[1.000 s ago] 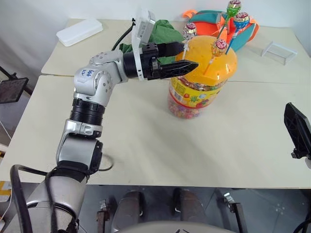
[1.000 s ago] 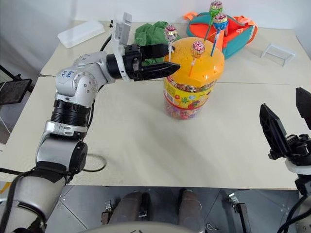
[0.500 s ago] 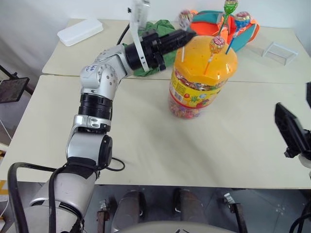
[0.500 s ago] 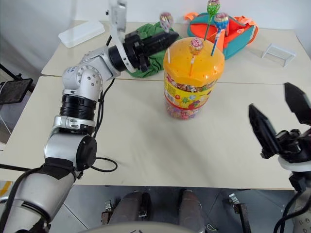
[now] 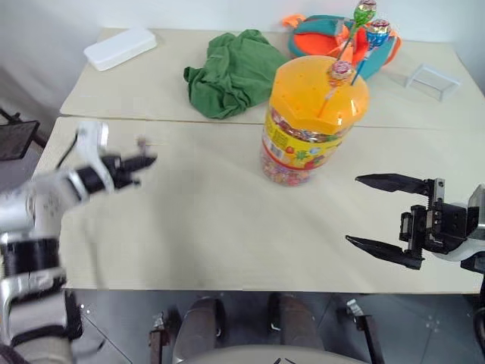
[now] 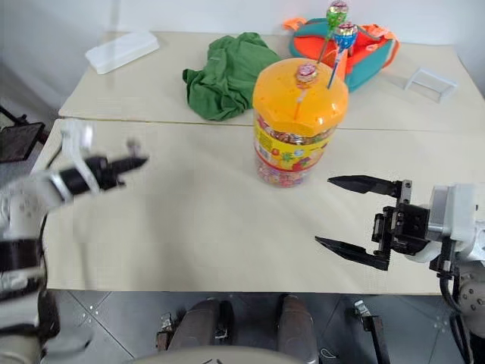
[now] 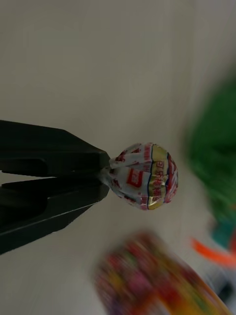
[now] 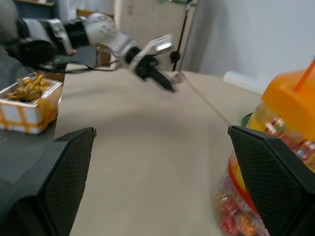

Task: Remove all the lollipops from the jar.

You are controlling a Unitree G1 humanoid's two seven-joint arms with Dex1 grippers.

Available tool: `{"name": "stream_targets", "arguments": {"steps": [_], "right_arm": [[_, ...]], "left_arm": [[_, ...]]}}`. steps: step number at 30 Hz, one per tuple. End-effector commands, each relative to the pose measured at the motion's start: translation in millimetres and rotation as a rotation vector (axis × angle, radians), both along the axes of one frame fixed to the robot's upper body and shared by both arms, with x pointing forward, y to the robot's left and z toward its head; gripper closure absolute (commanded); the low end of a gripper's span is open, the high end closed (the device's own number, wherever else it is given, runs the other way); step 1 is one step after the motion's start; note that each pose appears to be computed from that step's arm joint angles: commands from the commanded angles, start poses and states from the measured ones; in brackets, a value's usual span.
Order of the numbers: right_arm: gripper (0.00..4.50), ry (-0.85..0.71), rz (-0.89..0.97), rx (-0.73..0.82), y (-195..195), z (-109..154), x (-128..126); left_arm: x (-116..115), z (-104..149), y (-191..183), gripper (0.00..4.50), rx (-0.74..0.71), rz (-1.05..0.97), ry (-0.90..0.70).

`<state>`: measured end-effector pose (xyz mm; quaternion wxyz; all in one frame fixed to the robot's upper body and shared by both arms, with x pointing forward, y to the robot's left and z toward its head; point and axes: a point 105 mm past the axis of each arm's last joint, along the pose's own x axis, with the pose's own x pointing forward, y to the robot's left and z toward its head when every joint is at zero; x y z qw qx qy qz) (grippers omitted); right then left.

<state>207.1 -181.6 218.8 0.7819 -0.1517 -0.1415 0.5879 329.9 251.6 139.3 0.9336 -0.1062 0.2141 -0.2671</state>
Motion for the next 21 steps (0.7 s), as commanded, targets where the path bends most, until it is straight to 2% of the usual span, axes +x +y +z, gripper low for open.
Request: {"name": "stream_targets", "arguments": {"steps": [1, 3, 6, 9, 12, 14, 16, 19, 21], "right_arm": [[0.00, -0.032, 0.010, -0.048, -10, -4, 2], [0.00, -0.029, 0.001, -0.048, -15, -7, 5], [0.00, -0.030, -0.006, -0.054, -20, -10, 7], [0.00, -0.033, -0.035, -0.026, -22, -8, 9], [0.00, -0.024, -0.088, 0.021, -26, -2, 9], [0.00, -0.034, -0.160, 0.092, -34, 7, 7], [0.00, -0.048, -0.210, 0.128, -39, 12, 7], [0.00, -0.084, -0.346, 0.233, -56, 22, 0], [0.00, -0.108, -0.414, 0.278, -63, 26, -5]], "left_arm": [[-27, -8, 19, 4.48, 0.089, 0.083, 0.010], [-44, -27, 25, 4.48, 0.117, 0.102, 0.069], [-52, -36, 33, 3.71, 0.170, 0.128, 0.069], [-49, -28, 36, 2.86, 0.226, 0.096, 0.026], [-37, 2, 34, 2.01, 0.281, -0.022, -0.113], [-27, 42, 16, 2.01, 0.288, -0.212, -0.324], [-25, 66, -1, 2.01, 0.278, -0.357, -0.454], [-23, 117, -66, 2.01, 0.117, -0.660, -0.677], [-21, 147, -106, 2.01, 0.012, -0.777, -0.786]]}}
